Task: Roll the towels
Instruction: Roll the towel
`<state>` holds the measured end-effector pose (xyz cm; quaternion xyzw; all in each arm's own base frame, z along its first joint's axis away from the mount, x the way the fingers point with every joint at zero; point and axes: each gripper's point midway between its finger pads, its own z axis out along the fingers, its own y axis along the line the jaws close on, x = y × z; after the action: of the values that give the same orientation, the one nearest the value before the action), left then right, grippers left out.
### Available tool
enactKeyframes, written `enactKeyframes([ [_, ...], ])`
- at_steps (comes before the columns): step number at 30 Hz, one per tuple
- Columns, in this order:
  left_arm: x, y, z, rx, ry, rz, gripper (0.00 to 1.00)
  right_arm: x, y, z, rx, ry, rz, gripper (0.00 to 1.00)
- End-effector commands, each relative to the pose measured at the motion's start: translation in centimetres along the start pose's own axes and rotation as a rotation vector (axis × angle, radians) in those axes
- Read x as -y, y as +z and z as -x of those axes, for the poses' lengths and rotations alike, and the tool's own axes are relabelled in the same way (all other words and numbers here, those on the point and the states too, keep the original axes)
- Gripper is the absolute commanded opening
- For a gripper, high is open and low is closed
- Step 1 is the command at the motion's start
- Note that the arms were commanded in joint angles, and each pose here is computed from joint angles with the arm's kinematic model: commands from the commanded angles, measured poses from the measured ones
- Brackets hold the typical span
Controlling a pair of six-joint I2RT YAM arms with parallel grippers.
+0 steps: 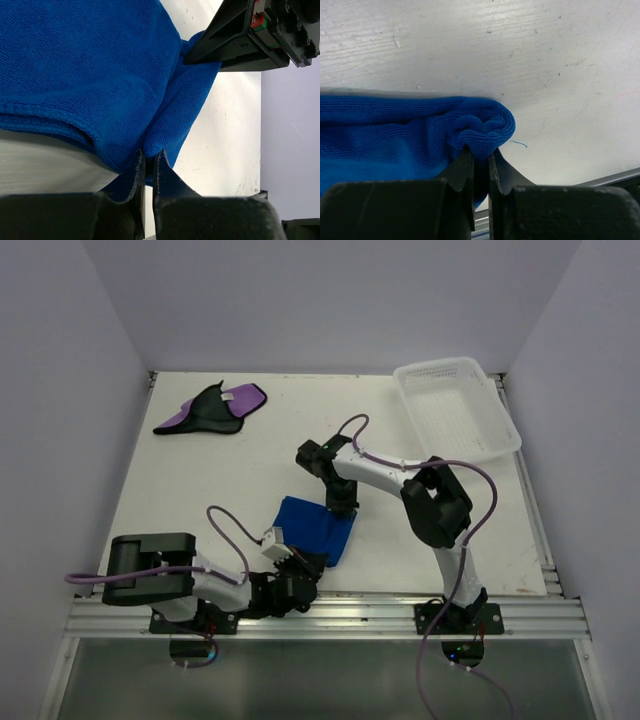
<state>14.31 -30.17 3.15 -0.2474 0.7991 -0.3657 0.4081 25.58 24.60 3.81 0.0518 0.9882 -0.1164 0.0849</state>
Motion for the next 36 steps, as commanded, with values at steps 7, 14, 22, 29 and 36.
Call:
enactKeyframes([
  [7,-8.6,-1.8,-2.4,-0.153,0.18,0.186,0.0,0.2,1.1,5.4,0.192,0.047,-0.109,0.14],
  [14,-10.7,-2.2,-3.1,-0.2,0.124,0.221,0.0,-0.3,2.2,5.5,0.186,0.036,-0.152,0.23],
  [22,-11.2,-2.5,-3.3,-0.22,0.086,0.222,0.0,-2.1,2.9,5.4,0.192,-0.015,-0.21,0.21],
  [29,-12.2,-2.8,-3.5,-0.238,0.056,0.25,0.0,-3.1,0.9,6.3,0.211,-0.01,-0.116,0.43],
  [36,-13.4,-3.1,-3.7,-0.256,0.021,0.278,0.0,-5.6,-4.6,8.8,0.285,0.039,0.147,0.58],
])
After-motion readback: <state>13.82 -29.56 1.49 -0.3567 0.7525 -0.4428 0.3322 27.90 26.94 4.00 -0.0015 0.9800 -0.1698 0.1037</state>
